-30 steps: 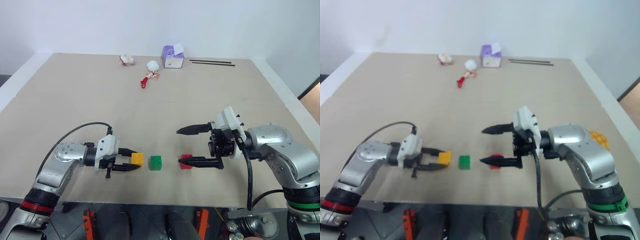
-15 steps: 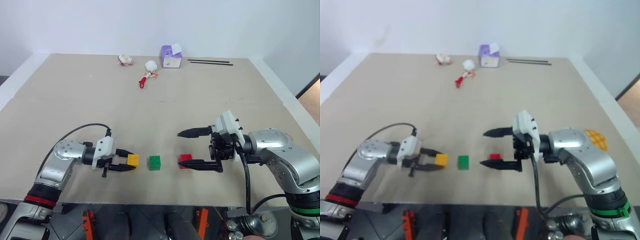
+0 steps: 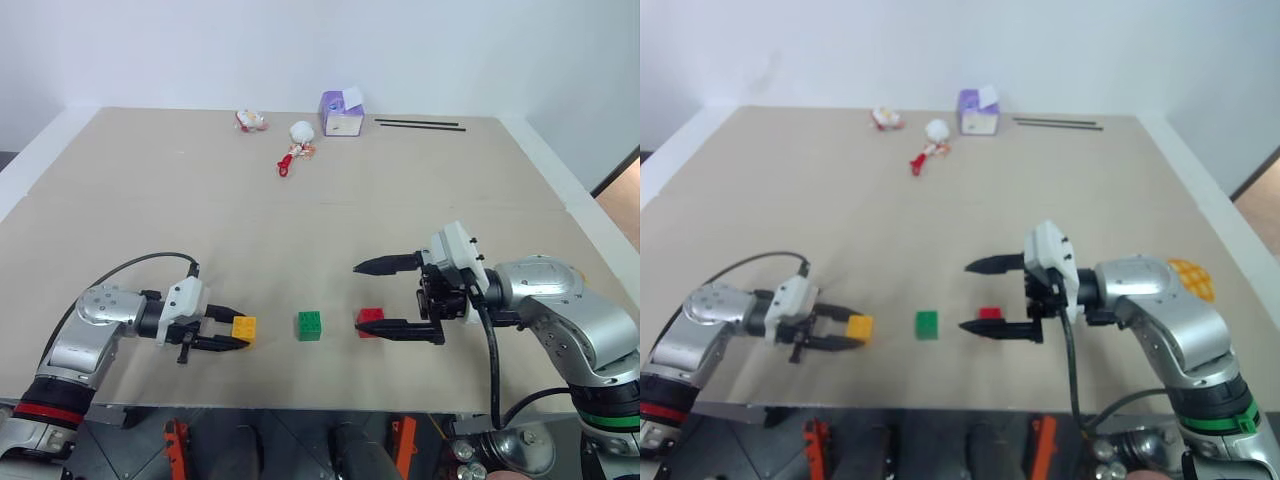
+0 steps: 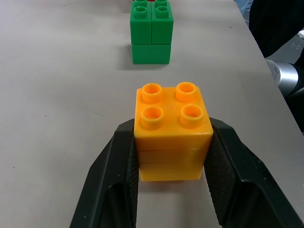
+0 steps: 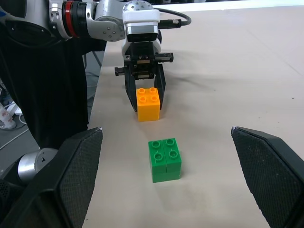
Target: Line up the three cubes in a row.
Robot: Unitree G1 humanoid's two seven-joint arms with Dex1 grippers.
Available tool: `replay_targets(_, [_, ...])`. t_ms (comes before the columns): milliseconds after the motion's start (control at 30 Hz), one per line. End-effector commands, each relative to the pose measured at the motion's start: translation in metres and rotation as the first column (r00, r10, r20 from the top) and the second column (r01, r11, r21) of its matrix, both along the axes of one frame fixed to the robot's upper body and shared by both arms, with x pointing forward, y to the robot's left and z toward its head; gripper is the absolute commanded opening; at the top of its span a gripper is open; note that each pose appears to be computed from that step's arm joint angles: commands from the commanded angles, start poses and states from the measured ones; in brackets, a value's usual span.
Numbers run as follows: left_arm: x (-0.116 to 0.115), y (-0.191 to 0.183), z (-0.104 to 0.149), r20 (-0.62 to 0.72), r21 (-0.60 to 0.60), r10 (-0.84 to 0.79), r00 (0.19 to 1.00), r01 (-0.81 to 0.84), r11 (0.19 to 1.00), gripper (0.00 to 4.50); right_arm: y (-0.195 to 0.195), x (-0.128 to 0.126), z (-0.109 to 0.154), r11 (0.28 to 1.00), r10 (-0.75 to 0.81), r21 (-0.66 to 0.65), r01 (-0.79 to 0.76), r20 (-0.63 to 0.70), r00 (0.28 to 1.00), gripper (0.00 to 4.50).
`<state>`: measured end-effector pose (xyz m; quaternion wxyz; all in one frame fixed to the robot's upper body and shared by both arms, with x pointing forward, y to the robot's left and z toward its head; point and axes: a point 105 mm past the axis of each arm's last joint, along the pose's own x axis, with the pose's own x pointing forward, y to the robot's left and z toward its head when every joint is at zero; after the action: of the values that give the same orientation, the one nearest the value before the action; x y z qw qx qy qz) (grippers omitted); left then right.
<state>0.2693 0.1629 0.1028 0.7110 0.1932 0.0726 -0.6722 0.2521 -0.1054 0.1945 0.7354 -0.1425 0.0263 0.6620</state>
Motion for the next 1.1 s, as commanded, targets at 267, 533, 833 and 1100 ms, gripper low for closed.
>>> replay_targets(267, [0.01,-0.002,-0.001,0.031,0.011,0.024,0.999,-0.024,1.0,1.32,0.0,-0.001,0.006,1.0,0.012,0.001,-0.012,0.038,0.999,4.5])
replay_targets(533, [0.011,0.0,-0.004,0.023,0.03,0.025,0.999,-0.025,0.999,3.29,-0.001,0.0,0.006,1.0,0.008,-0.005,-0.008,0.038,0.999,4.5])
replay_targets(833, [0.011,-0.003,0.005,0.038,0.006,0.005,0.999,-0.005,1.0,4.49,-0.001,0.0,0.006,1.0,0.013,-0.004,-0.013,0.039,0.999,4.5])
replay_targets(1100, [-0.001,-0.026,0.047,0.005,-0.118,-0.071,0.997,0.071,0.99,4.49,-0.003,-0.007,0.011,0.999,0.042,0.029,-0.043,0.011,0.999,4.5])
